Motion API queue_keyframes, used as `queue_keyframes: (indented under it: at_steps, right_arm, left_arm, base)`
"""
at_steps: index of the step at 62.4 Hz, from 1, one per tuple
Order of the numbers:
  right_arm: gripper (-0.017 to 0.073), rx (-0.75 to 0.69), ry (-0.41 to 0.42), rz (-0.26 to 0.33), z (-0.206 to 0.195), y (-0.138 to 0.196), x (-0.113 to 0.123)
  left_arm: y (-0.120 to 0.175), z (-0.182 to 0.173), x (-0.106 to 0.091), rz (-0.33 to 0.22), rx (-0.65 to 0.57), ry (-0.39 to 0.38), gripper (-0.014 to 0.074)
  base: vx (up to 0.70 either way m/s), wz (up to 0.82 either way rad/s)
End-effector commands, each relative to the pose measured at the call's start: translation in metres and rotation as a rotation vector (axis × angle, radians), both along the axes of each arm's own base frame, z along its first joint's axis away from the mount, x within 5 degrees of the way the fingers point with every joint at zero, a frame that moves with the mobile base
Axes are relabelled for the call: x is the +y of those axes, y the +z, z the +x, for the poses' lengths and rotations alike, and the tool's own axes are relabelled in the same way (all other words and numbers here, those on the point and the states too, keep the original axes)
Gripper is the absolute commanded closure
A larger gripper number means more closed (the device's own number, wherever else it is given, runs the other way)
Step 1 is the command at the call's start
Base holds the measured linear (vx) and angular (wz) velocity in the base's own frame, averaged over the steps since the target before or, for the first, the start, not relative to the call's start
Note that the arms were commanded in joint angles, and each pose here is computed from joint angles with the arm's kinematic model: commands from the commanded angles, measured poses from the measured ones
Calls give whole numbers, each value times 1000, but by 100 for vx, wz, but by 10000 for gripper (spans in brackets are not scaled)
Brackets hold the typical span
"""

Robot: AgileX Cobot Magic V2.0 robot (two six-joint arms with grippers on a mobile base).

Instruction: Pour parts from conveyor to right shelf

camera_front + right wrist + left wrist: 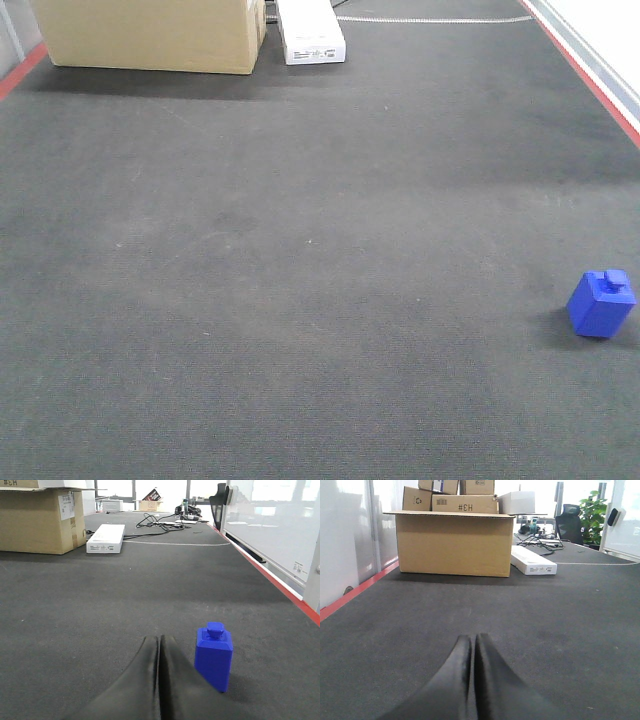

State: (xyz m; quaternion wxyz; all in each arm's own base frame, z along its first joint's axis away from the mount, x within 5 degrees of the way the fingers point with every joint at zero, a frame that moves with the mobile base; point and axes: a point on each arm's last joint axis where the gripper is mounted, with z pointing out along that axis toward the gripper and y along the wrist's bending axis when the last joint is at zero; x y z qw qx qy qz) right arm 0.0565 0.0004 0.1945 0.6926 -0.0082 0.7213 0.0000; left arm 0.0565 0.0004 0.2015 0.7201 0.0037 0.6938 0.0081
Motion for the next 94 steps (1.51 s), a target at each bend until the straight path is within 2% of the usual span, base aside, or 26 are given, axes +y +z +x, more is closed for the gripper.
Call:
queue_keyframes:
  at_steps: [1,55,58,61,64,67,76,82,88,94]
  right_arm:
    - [569,-66,2,-4,0,0,0]
    - [569,-77,3,-6,0,1,0]
    - [569,-95,4,5,0,3,0]
    - [569,-110,6,54,0,5,1]
    - [569,-138,9,101,-1,9,1]
    - [569,-162,10,105,-2,15,1]
    - [569,-225,7,31,-8,47,0]
    - [569,-239,3,10,-9,74,0]
    - [569,-171,-4,8,-1,96,0]
    - [569,-1,-17,6,15,104,-1]
  left_arm:
    - [-3,0,0,-10,-60,-3,600]
    - [-3,0,0,-10,-60,-3,600]
    - [-3,0,0,-10,-60,-3,600]
    - [-3,0,0,-10,-60,-3,600]
    - [-3,0,0,-10,-60,-3,600]
    - [-3,0,0,-10,-60,-3,600]
    - [-3,0,0,-10,-60,-3,600]
    - [-3,0,0,-10,-60,-3,600]
    - [-3,0,0,-10,-60,-3,600]
    - [-3,0,0,-10,-60,-3,600]
  base:
    - [0,0]
    - [0,0]
    - [0,0]
    - [0,0]
    - [0,0]
    - [0,0]
    - [0,0]
    - [0,0]
    - [0,0]
    - [0,0]
